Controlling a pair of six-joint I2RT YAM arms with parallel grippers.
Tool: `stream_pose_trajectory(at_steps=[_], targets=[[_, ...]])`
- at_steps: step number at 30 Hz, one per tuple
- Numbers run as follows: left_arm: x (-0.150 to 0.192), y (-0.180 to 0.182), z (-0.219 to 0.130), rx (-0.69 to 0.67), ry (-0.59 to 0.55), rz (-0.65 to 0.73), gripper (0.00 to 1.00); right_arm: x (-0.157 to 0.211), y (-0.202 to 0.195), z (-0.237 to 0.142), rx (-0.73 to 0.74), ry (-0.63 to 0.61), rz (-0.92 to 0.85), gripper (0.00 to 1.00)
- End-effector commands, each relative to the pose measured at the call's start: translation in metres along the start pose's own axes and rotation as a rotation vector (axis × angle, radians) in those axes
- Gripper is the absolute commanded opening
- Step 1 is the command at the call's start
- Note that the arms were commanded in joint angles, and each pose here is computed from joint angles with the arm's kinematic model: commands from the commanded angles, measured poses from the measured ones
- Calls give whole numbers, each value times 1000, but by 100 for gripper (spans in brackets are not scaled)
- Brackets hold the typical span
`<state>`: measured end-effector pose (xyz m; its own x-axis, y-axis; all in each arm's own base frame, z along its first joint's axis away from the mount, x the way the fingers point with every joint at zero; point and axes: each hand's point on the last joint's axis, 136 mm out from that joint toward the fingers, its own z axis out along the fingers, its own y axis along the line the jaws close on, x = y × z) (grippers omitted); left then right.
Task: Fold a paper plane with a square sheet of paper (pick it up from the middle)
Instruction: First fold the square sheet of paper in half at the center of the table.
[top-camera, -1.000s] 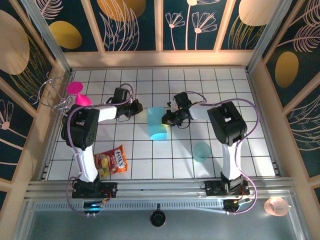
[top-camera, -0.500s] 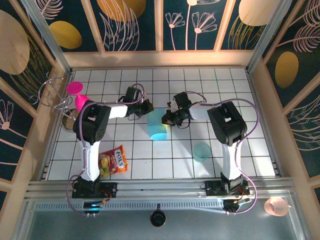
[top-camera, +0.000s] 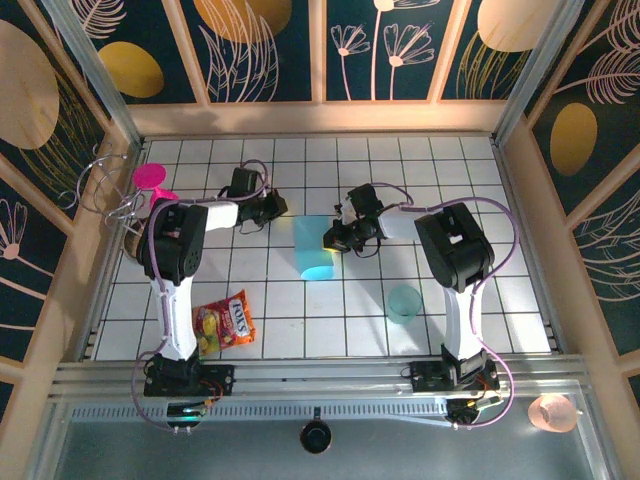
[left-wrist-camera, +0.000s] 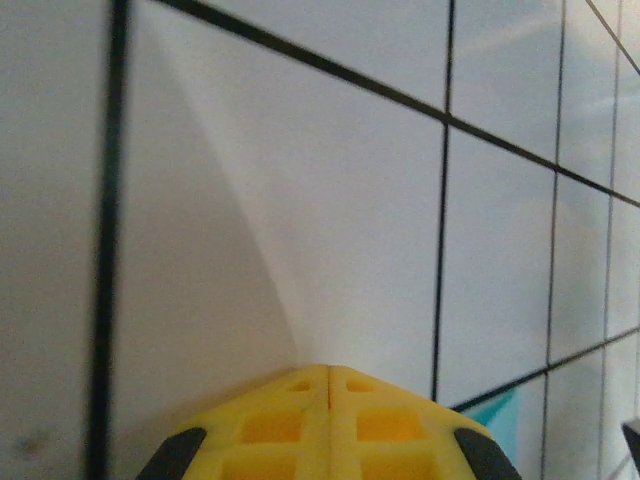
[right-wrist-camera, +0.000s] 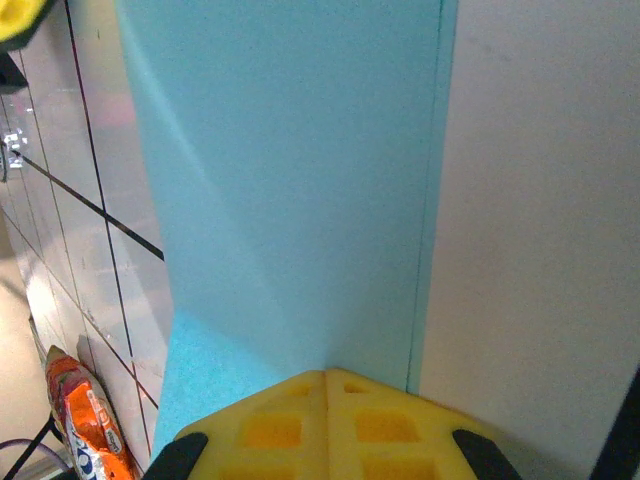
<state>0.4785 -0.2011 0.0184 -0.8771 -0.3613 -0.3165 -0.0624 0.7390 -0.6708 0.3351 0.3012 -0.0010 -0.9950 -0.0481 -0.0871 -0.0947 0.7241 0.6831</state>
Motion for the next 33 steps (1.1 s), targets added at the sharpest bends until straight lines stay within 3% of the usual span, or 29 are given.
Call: stream_pose_trajectory(at_steps=[1,7,13,19,33], targets=[[-7,-6,-19,-28,-29,23,0,84,-179,5,627,148,200,0],[54,-61,-42,56,36,28,0,83,-176,7,618,147,196,0],[138,-76,-37,153,217,-39,0,89,-179,7,615,153,207,0],[168,-57,-35,73,291,-37,0,90,-181,6,625,150,209,0],[209,23,-42,-170,348,-44,0,94,-189,5,660,159,210,0]])
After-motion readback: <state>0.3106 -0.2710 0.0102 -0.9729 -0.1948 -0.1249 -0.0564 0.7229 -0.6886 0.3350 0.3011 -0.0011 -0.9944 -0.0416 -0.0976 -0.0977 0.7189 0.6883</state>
